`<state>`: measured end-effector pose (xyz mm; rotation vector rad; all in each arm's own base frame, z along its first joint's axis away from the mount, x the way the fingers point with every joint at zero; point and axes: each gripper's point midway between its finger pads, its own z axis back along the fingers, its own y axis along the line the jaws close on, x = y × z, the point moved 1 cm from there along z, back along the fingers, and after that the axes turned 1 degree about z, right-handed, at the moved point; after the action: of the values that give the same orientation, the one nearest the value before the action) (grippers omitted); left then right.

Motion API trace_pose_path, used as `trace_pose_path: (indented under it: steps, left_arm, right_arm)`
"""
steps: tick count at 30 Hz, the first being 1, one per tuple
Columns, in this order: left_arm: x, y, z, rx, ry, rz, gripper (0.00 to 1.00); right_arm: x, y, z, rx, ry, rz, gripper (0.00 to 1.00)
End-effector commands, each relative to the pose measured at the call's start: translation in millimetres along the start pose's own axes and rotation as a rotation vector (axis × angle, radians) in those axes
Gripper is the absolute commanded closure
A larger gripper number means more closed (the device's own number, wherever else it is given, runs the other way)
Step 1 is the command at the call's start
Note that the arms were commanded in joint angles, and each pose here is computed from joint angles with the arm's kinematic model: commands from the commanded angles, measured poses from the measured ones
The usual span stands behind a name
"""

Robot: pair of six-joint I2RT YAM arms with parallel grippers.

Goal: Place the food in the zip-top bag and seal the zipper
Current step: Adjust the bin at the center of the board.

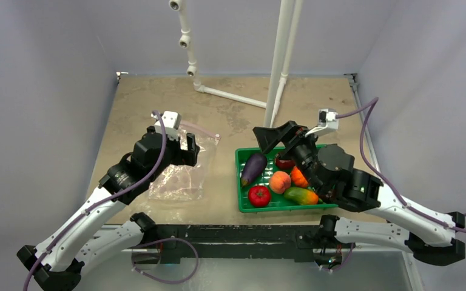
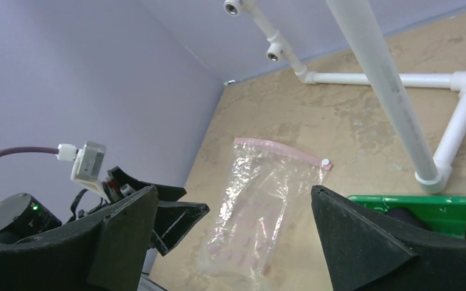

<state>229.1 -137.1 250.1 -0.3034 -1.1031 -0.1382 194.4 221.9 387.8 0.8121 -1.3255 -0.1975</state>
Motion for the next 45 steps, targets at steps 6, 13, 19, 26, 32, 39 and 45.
trace_pose_path:
  steps: [6, 13, 19, 26, 32, 39, 45]
  left_arm:
    - [3, -2, 2, -0.006, -0.017, 0.018, 0.07]
    - [5, -3, 4, -0.020, -0.023, 0.020, 0.07]
    - [10, -3, 10, -0.025, -0.050, 0.033, 0.07]
    - [11, -4, 13, -0.037, -0.058, 0.037, 0.07]
    - [13, -2, 17, -0.038, -0.075, 0.045, 0.07]
    - [14, -1, 21, -0.040, -0.083, 0.051, 0.06]
    - [14, -2, 21, -0.044, -0.084, 0.053, 0.06]
  right_arm:
    - [-17, -16, 0, -0.098, 0.069, -0.007, 0.01]
    - [-14, -22, 4, -0.101, 0.049, -0.031, 0.01]
    - [-24, -33, 2, -0.178, 0.073, -0.040, 0.01]
    - [-57, -47, -11, -0.307, 0.153, 0.022, 0.01]
    - [-80, -58, -26, -0.394, 0.185, 0.068, 0.01]
    - [-87, -101, -51, -0.490, 0.194, 0.092, 0.07]
    - [-95, -119, -54, -0.524, 0.201, 0.092, 0.15]
